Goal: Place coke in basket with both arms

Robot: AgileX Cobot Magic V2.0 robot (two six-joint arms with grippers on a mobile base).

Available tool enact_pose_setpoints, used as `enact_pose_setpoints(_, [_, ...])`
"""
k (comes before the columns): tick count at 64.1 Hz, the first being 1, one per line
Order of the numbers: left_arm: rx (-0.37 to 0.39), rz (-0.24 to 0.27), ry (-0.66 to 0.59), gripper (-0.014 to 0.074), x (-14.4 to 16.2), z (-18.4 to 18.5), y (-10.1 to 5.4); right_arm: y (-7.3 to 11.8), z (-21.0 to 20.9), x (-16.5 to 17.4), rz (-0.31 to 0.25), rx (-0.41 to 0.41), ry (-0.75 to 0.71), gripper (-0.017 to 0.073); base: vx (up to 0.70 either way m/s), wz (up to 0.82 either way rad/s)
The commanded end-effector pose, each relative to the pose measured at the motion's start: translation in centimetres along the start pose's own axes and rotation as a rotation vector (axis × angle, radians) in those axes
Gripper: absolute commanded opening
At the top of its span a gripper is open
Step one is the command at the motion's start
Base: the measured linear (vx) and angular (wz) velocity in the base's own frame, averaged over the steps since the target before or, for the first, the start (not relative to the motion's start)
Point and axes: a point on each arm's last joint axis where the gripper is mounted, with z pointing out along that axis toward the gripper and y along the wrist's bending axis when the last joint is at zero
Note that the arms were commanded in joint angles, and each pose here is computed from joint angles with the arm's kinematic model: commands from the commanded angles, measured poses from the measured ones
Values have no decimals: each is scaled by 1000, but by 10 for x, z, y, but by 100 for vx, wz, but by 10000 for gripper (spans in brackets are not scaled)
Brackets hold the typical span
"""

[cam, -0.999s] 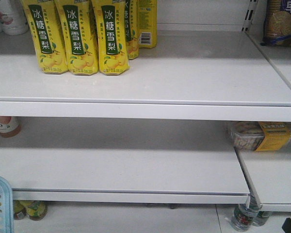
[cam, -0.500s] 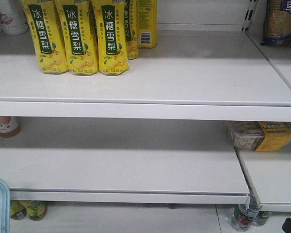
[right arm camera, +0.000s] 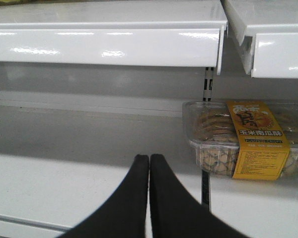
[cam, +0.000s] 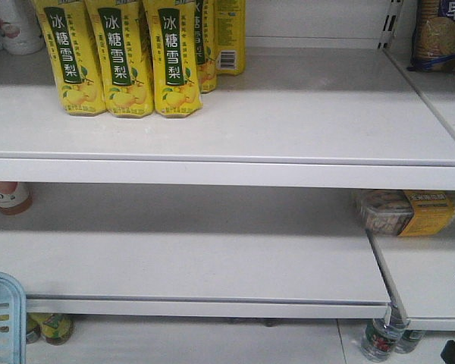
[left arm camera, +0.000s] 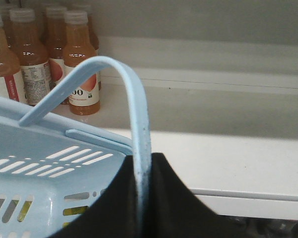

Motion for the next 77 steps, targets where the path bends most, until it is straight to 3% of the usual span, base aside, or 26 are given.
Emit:
enact_pose_setpoints(1, [11,46,-216,-6,-27,-7,-3,-1,-1,-10,19,10,-37,-10,0,0])
enact_pose_setpoints(33, [11,46,-216,-6,-27,-7,-3,-1,-1,-10,10,10,-35,-10,0,0])
enact_pose_setpoints(54, [11,46,-216,-6,-27,-7,-3,-9,-1,-11,-48,103,-40,-10,0,0])
enact_pose_setpoints(65, [11,46,-216,-6,-27,-7,-3,-10,-1,-7,-129,111,2,-10,0,0])
enact_pose_setpoints(73, [11,46,-216,-6,-27,-7,-3,-14,-2,-5,-128,148,30,-10,0,0])
enact_pose_setpoints(77, [11,46,-216,-6,-27,-7,-3,-17,-2,-4,-100,184,36,-10,0,0])
